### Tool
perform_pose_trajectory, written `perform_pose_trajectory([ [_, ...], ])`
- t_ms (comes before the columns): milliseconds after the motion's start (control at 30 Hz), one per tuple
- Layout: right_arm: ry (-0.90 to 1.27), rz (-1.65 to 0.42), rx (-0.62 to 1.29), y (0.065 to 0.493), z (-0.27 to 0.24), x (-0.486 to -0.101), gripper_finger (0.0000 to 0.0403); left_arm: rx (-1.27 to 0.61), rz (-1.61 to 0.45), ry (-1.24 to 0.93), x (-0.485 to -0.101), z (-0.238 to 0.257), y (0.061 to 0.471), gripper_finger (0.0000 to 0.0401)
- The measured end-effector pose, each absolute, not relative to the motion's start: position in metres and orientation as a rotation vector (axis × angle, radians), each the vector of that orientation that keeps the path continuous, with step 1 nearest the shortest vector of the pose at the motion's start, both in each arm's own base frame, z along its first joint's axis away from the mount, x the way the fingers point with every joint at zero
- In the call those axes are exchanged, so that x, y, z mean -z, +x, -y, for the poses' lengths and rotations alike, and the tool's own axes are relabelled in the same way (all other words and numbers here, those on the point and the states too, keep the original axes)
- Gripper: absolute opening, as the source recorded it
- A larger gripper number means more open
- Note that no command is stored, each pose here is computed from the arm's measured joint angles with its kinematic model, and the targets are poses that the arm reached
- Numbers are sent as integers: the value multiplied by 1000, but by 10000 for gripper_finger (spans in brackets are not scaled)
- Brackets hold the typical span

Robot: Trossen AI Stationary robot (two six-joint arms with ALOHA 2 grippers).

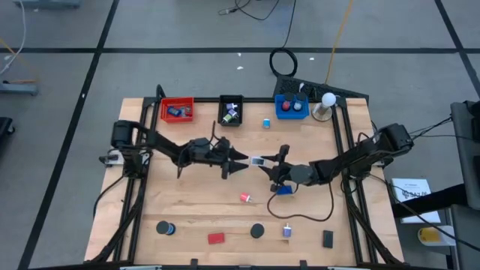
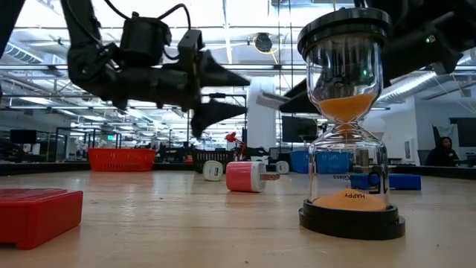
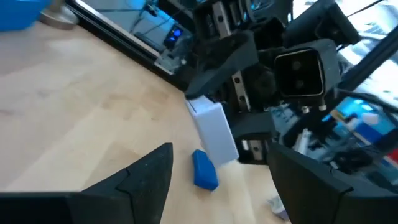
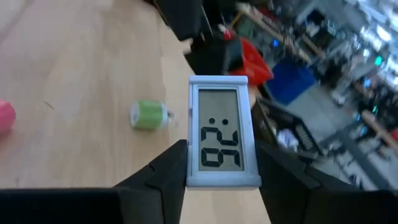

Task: Pick & Place Office items
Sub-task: Put the white digital clock into the red bin

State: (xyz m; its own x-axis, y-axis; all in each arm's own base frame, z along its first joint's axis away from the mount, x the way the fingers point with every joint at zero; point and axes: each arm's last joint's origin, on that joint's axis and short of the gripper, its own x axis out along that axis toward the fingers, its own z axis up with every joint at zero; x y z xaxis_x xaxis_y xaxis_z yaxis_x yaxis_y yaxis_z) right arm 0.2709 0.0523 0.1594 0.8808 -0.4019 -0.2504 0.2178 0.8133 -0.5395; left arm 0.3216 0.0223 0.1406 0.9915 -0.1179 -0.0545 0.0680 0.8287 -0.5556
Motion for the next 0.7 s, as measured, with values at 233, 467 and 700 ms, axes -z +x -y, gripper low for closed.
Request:
perform_pose_trajectory([
  [233, -565, -378, 390, 277, -58, -157, 162, 97, -100, -615, -130, -26, 337, 269],
  [467, -631, -427, 372, 293, -63, -145, 155, 99, -94, -600, -131, -27, 340, 259],
  [700, -677, -445, 400, 309, -67, -142, 163, 95, -119, -571, -128, -26, 340, 174],
])
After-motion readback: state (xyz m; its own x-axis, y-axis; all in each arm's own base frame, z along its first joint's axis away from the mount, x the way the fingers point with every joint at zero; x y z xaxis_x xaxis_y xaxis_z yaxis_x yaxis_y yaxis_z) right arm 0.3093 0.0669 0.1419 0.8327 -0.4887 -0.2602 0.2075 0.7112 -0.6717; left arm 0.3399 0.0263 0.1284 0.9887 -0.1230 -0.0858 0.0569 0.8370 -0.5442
